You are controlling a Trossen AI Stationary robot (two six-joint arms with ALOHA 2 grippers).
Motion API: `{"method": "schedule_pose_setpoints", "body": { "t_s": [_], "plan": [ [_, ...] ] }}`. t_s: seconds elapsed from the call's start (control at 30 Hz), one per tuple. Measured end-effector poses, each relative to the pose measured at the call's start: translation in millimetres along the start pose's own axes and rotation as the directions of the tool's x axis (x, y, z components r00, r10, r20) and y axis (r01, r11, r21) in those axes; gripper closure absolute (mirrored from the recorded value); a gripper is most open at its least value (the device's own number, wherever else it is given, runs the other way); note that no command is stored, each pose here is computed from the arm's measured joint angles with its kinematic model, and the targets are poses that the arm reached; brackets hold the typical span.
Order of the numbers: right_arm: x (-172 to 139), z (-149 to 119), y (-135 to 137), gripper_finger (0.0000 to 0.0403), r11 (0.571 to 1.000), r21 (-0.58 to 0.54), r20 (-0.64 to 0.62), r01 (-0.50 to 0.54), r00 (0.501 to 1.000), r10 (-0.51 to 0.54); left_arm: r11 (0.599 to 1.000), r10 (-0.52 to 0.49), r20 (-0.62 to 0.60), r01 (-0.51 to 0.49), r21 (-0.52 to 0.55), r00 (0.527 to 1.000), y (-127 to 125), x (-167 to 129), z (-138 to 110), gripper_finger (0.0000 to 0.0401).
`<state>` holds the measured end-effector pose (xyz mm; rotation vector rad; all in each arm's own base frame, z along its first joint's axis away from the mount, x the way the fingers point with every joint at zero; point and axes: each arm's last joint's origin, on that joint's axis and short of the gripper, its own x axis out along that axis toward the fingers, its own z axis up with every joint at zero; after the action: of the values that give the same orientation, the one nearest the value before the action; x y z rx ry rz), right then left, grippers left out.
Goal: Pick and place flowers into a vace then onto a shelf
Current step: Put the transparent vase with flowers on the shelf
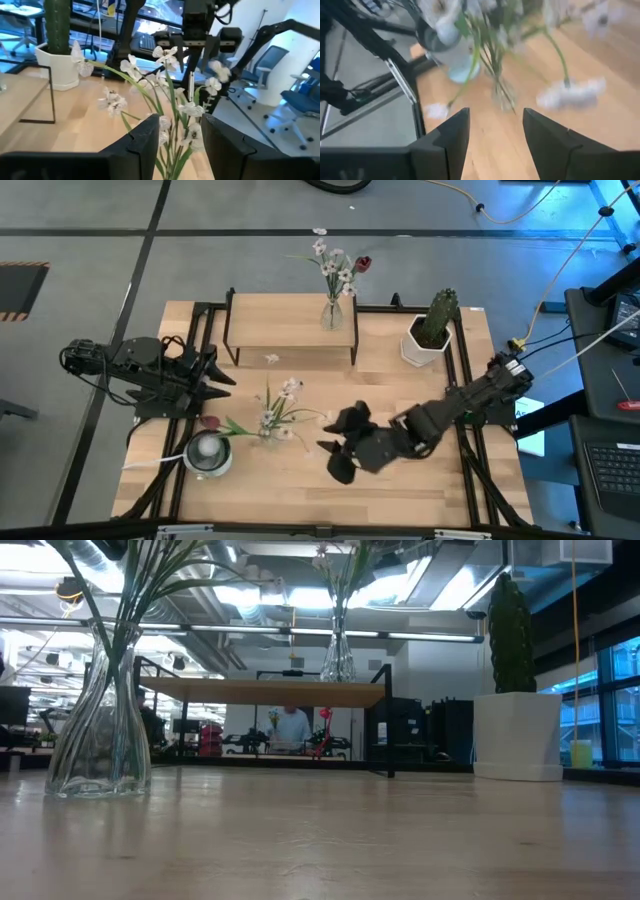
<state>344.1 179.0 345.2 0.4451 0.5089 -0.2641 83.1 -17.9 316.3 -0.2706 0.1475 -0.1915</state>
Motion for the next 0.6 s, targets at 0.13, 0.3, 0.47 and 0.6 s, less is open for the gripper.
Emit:
{"method": "schedule_pose_setpoints", "body": {
  "t_s": [0.13, 0.3, 0.47, 0.6],
  "plan": [
    [-14, -19, 6, 0.0218, 0.997, 0.075, -0.059, 0.031, 0.998, -0.027, 0.999, 0.024, 0.006, -0.025, 0.038, 1.0, 1, 0, 0, 0.0254],
    [-17, -45, 10, 0.0218, 0.988, 0.114, -0.147, 0.105, 0.985, -0.088, 0.999, 0.027, 0.007, -0.028, 0.045, 1.0, 1, 0, 0, 0.0253],
    [-16, -58, 10, 0.0218, 0.976, 0.142, -0.186, 0.164, 0.973, -0.136, 0.998, 0.043, -0.051, -0.04, 0.047, 0.998, 2, -1, -5, 0.0249],
    [-10, -65, 10, 0.0218, 0.973, 0.163, -0.185, 0.163, 0.974, -0.132, 0.997, 0.074, -0.144, -0.068, 0.048, 0.987, 5, 0, -14, 0.0246]
  ]
}}
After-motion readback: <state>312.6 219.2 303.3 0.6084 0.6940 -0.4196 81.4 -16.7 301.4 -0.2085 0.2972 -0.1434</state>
